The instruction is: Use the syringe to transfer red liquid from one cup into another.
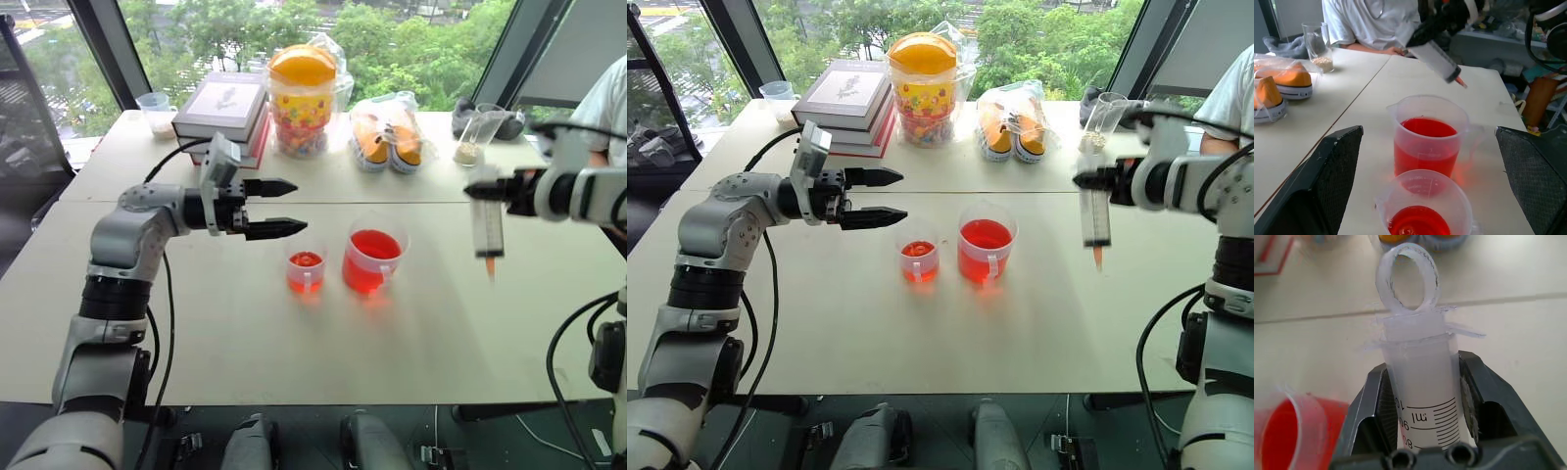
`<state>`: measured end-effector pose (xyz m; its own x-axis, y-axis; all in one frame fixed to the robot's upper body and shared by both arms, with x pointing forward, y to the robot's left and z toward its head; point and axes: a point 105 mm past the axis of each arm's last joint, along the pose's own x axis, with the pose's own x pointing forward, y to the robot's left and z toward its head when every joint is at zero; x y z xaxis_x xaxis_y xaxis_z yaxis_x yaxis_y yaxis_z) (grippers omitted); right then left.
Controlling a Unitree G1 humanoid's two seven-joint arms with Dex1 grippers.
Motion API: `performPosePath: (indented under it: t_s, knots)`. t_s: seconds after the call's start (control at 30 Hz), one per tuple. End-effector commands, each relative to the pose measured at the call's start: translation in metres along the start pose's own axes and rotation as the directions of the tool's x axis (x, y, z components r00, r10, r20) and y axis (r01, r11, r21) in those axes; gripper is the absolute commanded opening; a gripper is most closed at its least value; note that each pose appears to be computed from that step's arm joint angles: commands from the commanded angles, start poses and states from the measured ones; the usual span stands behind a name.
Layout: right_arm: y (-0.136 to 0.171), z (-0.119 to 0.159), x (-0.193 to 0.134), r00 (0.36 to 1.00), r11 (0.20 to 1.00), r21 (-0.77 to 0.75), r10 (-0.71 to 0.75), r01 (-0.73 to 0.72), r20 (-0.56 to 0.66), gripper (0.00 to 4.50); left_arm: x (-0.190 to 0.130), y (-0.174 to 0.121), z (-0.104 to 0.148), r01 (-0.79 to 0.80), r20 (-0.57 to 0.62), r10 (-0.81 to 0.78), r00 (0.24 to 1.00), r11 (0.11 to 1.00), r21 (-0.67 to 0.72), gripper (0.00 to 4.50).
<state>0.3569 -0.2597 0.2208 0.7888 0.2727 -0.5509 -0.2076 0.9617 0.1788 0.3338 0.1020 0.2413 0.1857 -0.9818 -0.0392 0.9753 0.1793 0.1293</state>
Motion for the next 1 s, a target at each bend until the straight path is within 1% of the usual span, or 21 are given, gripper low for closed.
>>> performPosePath:
  t_s: [0.03, 0.07, 0.13, 0.33, 0.4, 0.43, 0.47, 0.53, 0.6, 0.7, 0.77, 0.8, 0.83, 0.9, 0.93, 1.0]
  knots:
    - [-0.015, -0.007, 0.007, 0.999, 0.999, 0.045, -0.021, 0.022, -0.041, 1.37, 0.003, -0.006, 0.005, 0.019, 0.013, -0.019, 1.0, 1.0, 0.024, 4.44]
    - [-0.021, -0.017, 0.017, 0.997, 0.997, 0.074, -0.027, 0.033, -0.078, 1.37, 0.004, -0.007, 0.005, 0.021, 0.019, -0.021, 1.0, 1.0, 0.019, 4.44]
    - [-0.031, -0.03, 0.032, 0.991, 0.995, 0.08, -0.046, 0.057, -0.125, 1.37, 0.004, -0.009, 0.006, 0.018, 0.021, -0.018, 1.0, 1.0, 0.022, 4.44]
    - [-0.045, -0.045, 0.052, 0.983, 0.992, 0.089, -0.067, 0.084, -0.173, 1.37, 0.003, -0.014, 0.009, 0.014, 0.035, -0.014, 0.999, 1.0, 0.012, 4.44]
    - [-0.048, -0.049, 0.056, 0.981, 0.993, 0.089, -0.066, 0.083, -0.185, 2.43, 0.003, -0.016, 0.011, 0.013, 0.04, -0.014, 0.999, 1.0, 0.009, 4.5]
    - [-0.048, -0.05, 0.057, 0.98, 0.993, 0.088, -0.063, 0.081, -0.187, 2.85, 0.002, -0.017, 0.011, 0.013, 0.04, -0.014, 0.999, 1.0, 0.008, 4.5]
    - [-0.048, -0.049, 0.058, 0.981, 0.993, 0.091, -0.055, 0.072, -0.184, 3.44, 0.002, -0.017, 0.011, 0.013, 0.039, -0.013, 0.999, 1.0, 0.006, 4.5]
    - [-0.046, -0.047, 0.056, 0.984, 0.993, 0.102, -0.035, 0.054, -0.175, 4.48, 0.001, -0.019, 0.012, 0.014, 0.037, -0.014, 0.999, 1.0, 0.001, 4.5]
    - [-0.044, -0.039, 0.048, 0.988, 0.994, 0.1, -0.023, 0.038, -0.152, 4.48, 0.0, -0.021, 0.011, 0.022, 0.028, -0.022, 0.999, 1.0, -0.011, 4.5]
    - [-0.037, -0.017, 0.028, 0.998, 0.998, 0.06, -0.001, 0.005, -0.068, 4.48, -0.003, -0.023, 0.009, 0.031, 0.011, -0.031, 0.999, 0.999, -0.028, 4.5]
    - [-0.017, 0.003, -0.003, 0.997, 0.997, -0.042, 0.067, -0.066, 0.03, 4.48, -0.007, -0.023, 0.008, 0.028, -0.011, -0.029, 1.0, 0.999, -0.029, 4.5]
    - [-0.01, 0.005, -0.013, 0.995, 0.993, -0.081, 0.087, -0.082, 0.053, 4.48, -0.008, -0.024, 0.008, 0.027, -0.017, -0.028, 0.999, 0.999, -0.029, 4.5]
    - [0.005, 0.008, -0.027, 0.986, 0.981, -0.14, 0.145, -0.132, 0.087, 4.48, -0.01, -0.024, 0.008, 0.024, -0.024, -0.025, 0.999, 0.999, -0.031, 4.5]
    - [0.024, 0.007, -0.046, 0.969, 0.958, -0.214, 0.218, -0.189, 0.12, 4.48, -0.013, -0.024, 0.008, 0.022, -0.032, -0.023, 0.999, 0.999, -0.035, 4.5]
    - [0.035, 0.002, -0.059, 0.961, 0.936, -0.283, 0.253, -0.212, 0.117, 4.48, -0.015, -0.024, 0.007, 0.021, -0.041, -0.023, 0.999, 0.999, -0.039, 4.5]
    - [0.054, -0.016, -0.081, 0.951, 0.88, -0.406, 0.3, -0.248, 0.069, 4.48, -0.019, -0.026, 0.005, 0.024, -0.065, -0.027, 0.998, 0.999, -0.043, 4.5]
